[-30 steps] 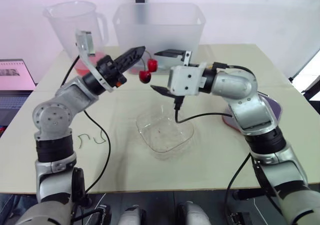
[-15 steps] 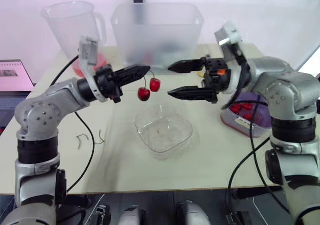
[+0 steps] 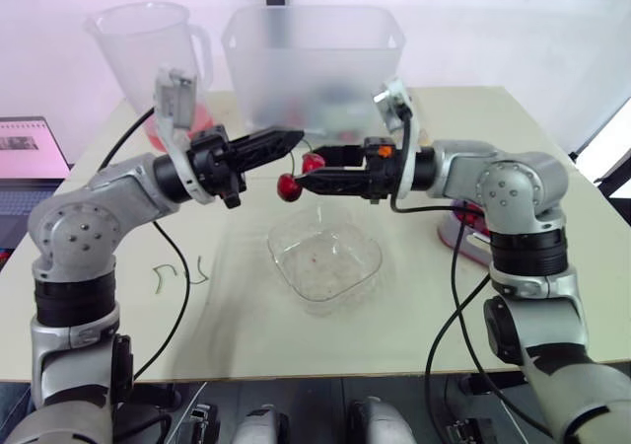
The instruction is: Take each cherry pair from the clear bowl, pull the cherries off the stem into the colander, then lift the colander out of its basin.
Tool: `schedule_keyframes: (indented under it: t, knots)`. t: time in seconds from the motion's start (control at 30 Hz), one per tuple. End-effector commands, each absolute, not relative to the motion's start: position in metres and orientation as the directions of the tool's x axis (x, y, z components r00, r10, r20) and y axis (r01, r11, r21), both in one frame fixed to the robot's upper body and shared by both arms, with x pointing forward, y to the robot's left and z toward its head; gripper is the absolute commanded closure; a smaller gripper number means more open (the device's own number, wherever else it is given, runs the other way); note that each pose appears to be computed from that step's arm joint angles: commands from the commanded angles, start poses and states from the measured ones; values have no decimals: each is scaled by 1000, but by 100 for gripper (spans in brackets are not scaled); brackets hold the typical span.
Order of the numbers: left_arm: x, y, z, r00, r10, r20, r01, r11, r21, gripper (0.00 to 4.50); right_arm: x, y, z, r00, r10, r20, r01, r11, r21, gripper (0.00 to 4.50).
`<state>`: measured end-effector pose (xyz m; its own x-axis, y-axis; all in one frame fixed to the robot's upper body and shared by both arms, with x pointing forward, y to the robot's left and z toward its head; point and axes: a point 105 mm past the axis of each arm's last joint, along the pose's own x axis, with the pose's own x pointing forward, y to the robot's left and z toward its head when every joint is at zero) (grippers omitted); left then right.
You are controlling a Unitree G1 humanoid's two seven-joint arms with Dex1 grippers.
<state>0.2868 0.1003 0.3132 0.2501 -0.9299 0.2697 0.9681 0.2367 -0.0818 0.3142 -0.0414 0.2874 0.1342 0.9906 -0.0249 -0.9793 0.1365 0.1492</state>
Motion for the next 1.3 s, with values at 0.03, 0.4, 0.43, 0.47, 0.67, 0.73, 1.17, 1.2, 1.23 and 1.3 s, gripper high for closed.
schedule_keyframes:
  t: [0.03,0.4,0.43,0.47,0.67,0.73,1.17,1.2,1.23,1.3]
  knots:
    - [282,102,323,235,-927,292,972,233,-42,450,305,-42,301,105,994,25,-989,102,105,119]
    - [284,102,321,245,-921,303,969,239,-58,450,301,-45,306,90,994,65,-990,82,119,295]
    - [284,102,321,247,-921,300,969,242,-55,450,300,-44,306,88,994,62,-990,80,116,337]
    - [285,102,321,246,-921,302,969,241,-55,450,300,-44,305,86,995,58,-990,79,115,337]
    - [285,101,322,245,-920,305,969,241,-52,450,297,-43,302,81,996,45,-990,75,123,337]
    - [286,102,321,247,-920,304,969,243,-51,450,297,-43,301,77,996,43,-989,71,129,337]
    - [286,103,323,249,-918,310,968,248,-44,450,301,-58,264,109,986,-128,-970,134,202,337]
    - [286,103,323,248,-918,311,968,246,-45,450,301,-59,262,113,985,-132,-969,138,203,337]
    - [286,103,323,247,-918,311,968,245,-45,450,301,-62,262,117,984,-132,-968,143,204,337]
    - [286,102,323,246,-918,311,969,244,-46,450,302,-68,264,132,982,-133,-968,156,198,337]
